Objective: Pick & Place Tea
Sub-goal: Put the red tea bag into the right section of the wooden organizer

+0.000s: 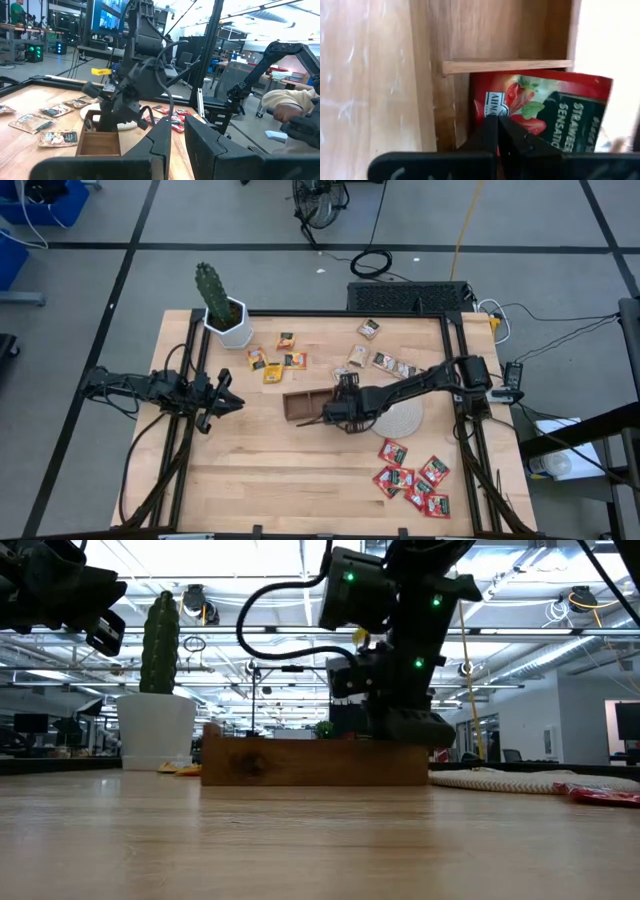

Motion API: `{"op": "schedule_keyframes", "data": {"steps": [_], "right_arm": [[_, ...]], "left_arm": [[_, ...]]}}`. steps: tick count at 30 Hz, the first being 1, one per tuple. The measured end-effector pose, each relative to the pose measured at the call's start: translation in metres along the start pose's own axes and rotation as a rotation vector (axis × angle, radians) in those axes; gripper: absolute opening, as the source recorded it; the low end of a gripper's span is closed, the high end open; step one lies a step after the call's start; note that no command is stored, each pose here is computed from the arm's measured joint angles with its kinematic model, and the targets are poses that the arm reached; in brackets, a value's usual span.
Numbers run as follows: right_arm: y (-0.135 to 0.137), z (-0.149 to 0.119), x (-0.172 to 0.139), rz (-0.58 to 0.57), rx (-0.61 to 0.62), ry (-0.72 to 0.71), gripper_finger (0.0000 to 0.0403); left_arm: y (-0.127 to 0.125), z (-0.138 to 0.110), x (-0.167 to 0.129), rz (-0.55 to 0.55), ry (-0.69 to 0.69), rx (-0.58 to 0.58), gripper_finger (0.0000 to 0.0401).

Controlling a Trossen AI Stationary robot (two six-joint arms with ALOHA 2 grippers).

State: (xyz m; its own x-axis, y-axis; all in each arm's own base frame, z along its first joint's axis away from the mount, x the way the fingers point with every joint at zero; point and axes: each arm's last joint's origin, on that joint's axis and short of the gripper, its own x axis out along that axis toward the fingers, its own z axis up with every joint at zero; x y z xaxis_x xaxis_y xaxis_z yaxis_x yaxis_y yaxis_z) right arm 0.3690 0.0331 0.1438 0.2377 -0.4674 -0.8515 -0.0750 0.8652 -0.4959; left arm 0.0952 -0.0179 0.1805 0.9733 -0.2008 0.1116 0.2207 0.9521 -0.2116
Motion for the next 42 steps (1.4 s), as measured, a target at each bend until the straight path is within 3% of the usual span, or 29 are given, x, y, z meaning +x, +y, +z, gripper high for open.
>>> {"op": "schedule_keyframes", "data": {"steps": [13, 16, 18, 23, 26, 42], "right_arm": [[0.002, 0.005, -0.007, -0.277, -0.004, -0.039, 0.0], [0.0, 0.005, -0.009, -0.288, -0.028, -0.036, 0.0], [-0.001, 0.005, -0.014, -0.244, -0.036, -0.051, 0.0], [-0.008, 0.005, -0.025, 0.07, 0.023, -0.115, 0.0], [-0.013, 0.004, -0.022, 0.192, 0.046, -0.11, 0.0], [-0.029, -0.017, 0.009, 0.355, 0.124, -0.033, 0.0]], "left_arm": [[0.0, 0.0, 0.0, 0.0, 0.0, 0.0, 0.0058], [0.0, 0.0, 0.0, 0.0, 0.0, 0.0, 0.0058], [0.0, 0.0, 0.0, 0.0, 0.0, 0.0, 0.0058], [0.0, 0.0, 0.0, 0.0, 0.0, 0.0, 0.0058], [0.0, 0.0, 0.0, 0.0, 0.0, 0.0, 0.0058], [0.0, 0.0, 0.0, 0.0, 0.0, 0.0, 0.0058]]}}
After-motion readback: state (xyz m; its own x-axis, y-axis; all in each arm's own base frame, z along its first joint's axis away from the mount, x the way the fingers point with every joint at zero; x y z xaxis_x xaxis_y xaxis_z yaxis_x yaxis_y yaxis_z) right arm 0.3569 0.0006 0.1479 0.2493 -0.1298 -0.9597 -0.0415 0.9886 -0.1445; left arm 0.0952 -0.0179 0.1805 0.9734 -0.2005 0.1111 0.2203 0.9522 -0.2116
